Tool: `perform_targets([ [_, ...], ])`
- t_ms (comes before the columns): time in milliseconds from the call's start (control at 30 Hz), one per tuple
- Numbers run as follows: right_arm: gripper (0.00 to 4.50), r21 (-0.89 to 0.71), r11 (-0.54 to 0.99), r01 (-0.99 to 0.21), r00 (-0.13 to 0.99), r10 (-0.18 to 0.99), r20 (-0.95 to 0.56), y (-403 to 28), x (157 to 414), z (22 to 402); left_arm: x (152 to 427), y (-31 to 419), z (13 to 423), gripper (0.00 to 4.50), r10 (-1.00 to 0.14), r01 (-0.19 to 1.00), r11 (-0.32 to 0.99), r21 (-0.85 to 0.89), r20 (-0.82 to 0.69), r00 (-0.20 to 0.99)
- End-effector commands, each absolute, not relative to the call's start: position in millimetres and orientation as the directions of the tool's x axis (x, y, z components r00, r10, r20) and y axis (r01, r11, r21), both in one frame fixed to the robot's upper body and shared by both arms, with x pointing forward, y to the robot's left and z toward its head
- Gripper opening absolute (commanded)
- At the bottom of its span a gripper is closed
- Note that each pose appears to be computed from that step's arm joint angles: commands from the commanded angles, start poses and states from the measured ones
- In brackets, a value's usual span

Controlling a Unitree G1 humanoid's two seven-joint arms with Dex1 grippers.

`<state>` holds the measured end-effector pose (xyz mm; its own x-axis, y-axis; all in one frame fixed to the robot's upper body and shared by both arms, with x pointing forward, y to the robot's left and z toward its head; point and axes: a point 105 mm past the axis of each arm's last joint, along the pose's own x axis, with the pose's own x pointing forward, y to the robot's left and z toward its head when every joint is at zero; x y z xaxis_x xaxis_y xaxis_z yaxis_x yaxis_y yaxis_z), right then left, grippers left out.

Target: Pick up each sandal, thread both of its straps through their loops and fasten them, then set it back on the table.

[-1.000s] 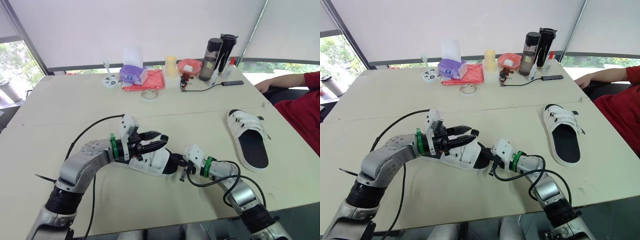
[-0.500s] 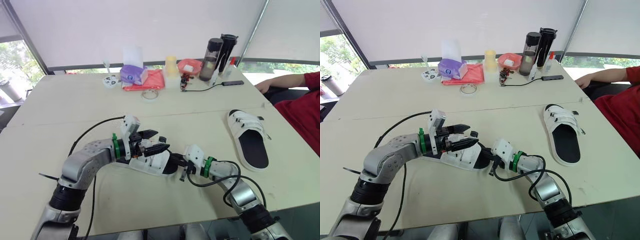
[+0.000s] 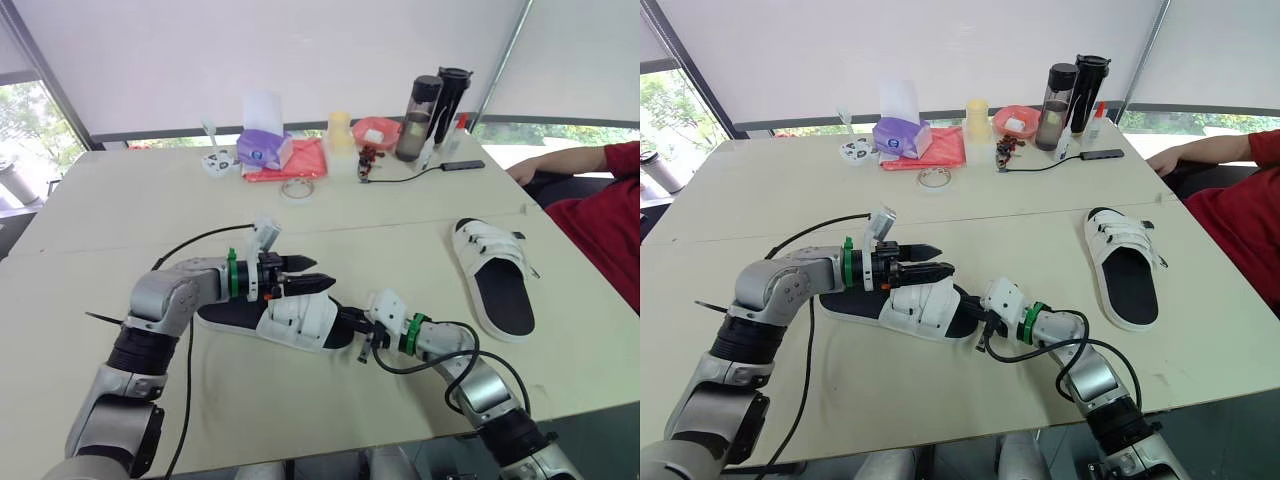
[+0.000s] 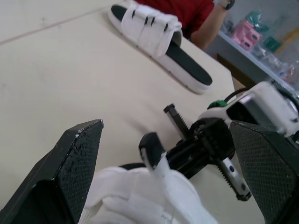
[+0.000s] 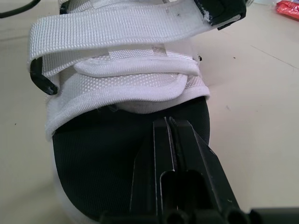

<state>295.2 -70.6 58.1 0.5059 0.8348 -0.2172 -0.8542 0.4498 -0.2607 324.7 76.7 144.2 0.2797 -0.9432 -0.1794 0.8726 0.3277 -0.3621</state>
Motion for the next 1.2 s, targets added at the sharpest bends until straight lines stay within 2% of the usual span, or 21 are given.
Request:
perform_targets([
  [33,0.0,-0.149,0.504,-0.851,0.513,0.734,-0.446,-95.8,283.3,-6.9,317.0,70.6,152.2,4.46,-0.963,0.916,0.248,-0.317,-0.18,0.199],
  [200,0.0,-0.15,0.508,-0.848,0.517,0.733,-0.443,-95.4,283.9,-6.4,317.1,66.7,150.1,4.46,-0.967,0.92,0.233,-0.315,-0.175,0.185],
  [300,0.0,-0.151,0.509,-0.847,0.518,0.732,-0.442,-95.6,284.0,-6.4,323.1,63.6,150.5,3.71,-0.963,0.92,0.253,-0.301,-0.165,0.211],
  [533,0.0,-0.154,0.51,-0.846,0.52,0.73,-0.444,-96.5,284.3,-6.7,324.7,62.4,153.1,0.24,-0.966,0.924,0.248,-0.291,-0.147,0.214],
  [567,0.0,-0.154,0.51,-0.846,0.52,0.729,-0.445,-96.8,284.4,-6.8,323.3,62.7,154.0,0.06,-0.968,0.925,0.241,-0.294,-0.143,0.207],
  [733,0.0,-0.154,0.508,-0.847,0.519,0.729,-0.446,-96.5,284.3,-7.2,322.4,66.2,161.0,0.06,-0.973,0.923,0.229,-0.31,-0.115,0.202],
  [933,0.0,-0.152,0.508,-0.848,0.517,0.73,-0.447,-96.6,284.1,-7.8,312.2,69.1,209.4,0.06,-0.991,0.941,0.09,-0.326,0.066,0.118],
  [1000,0.0,-0.151,0.507,-0.849,0.516,0.73,-0.448,-96.4,283.9,-8.2,323.1,71.2,212.0,0.06,-0.98,0.934,0.147,-0.326,0.079,0.182],
  [1200,0.0,-0.15,0.504,-0.851,0.513,0.732,-0.449,-94.9,283.5,-9.0,341.3,75.2,183.9,0.06,-0.959,0.899,0.265,-0.349,0.0,0.283],
])
